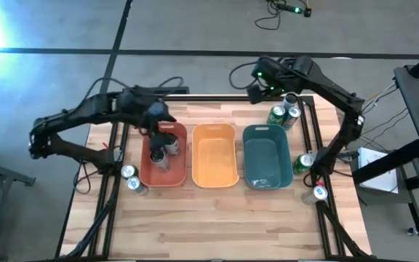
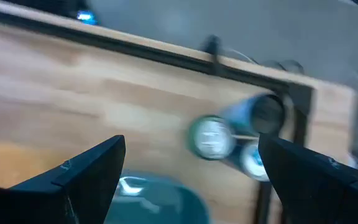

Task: Sort soda cans
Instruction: Put the white soda can into the orange bin

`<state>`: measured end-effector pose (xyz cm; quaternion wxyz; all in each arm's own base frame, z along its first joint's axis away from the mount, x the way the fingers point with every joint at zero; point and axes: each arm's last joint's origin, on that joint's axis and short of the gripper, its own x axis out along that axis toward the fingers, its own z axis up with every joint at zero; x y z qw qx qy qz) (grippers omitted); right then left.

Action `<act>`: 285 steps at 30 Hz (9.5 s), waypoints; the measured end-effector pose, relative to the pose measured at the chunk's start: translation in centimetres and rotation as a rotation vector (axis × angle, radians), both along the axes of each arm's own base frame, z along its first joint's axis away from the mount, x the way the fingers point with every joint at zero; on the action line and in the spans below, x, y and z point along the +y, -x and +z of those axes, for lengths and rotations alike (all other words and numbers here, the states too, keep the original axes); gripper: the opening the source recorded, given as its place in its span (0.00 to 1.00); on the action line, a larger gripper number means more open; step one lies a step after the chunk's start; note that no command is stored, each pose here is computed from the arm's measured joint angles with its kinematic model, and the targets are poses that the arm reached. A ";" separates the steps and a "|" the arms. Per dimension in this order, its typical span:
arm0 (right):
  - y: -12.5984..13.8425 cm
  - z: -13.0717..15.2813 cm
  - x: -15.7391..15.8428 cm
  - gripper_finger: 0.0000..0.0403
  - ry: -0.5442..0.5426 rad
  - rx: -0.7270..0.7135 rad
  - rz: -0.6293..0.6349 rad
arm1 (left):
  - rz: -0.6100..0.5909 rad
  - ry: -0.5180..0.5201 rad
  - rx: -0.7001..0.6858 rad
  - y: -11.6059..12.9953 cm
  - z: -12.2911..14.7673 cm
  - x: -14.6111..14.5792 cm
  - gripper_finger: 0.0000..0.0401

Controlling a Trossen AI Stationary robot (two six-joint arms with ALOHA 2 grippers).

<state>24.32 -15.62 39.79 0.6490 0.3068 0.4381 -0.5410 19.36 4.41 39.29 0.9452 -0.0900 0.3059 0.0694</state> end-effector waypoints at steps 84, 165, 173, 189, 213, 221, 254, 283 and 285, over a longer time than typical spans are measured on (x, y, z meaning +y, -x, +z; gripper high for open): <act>2.7 -2.1 -6.6 0.63 0.047 -0.346 -0.127 | -0.231 -0.006 -0.475 7.2 -0.1 -2.5 0.81; -18.9 0.3 16.2 0.63 -0.055 -0.569 1.023 | -0.339 0.312 -0.191 -4.6 -6.9 0.2 0.65; -19.0 0.4 16.2 0.65 -0.047 -0.578 1.019 | -0.349 0.310 -0.204 -4.3 -6.6 0.0 0.60; -16.8 4.5 15.9 0.91 0.163 -0.664 1.063 | -0.350 0.260 -0.329 -3.0 -2.9 -0.2 0.60; -16.5 10.7 16.4 0.90 0.671 -0.998 1.116 | -0.301 0.070 -0.586 -4.4 6.8 0.4 0.60; -16.5 10.7 16.6 0.72 0.661 -1.005 1.116 | -0.328 0.042 -0.621 -4.2 7.3 -0.1 0.60; -19.3 8.0 16.7 0.63 0.596 -0.992 1.100 | -0.345 0.012 -0.546 -3.5 6.7 -0.2 0.71; -16.3 10.4 19.4 0.82 0.745 -0.910 1.111 | -0.219 -0.070 -0.647 0.7 4.9 -0.9 0.57; -16.7 9.4 20.1 0.81 0.711 -0.846 1.101 | -0.202 -0.046 -0.742 1.1 4.4 -1.0 0.57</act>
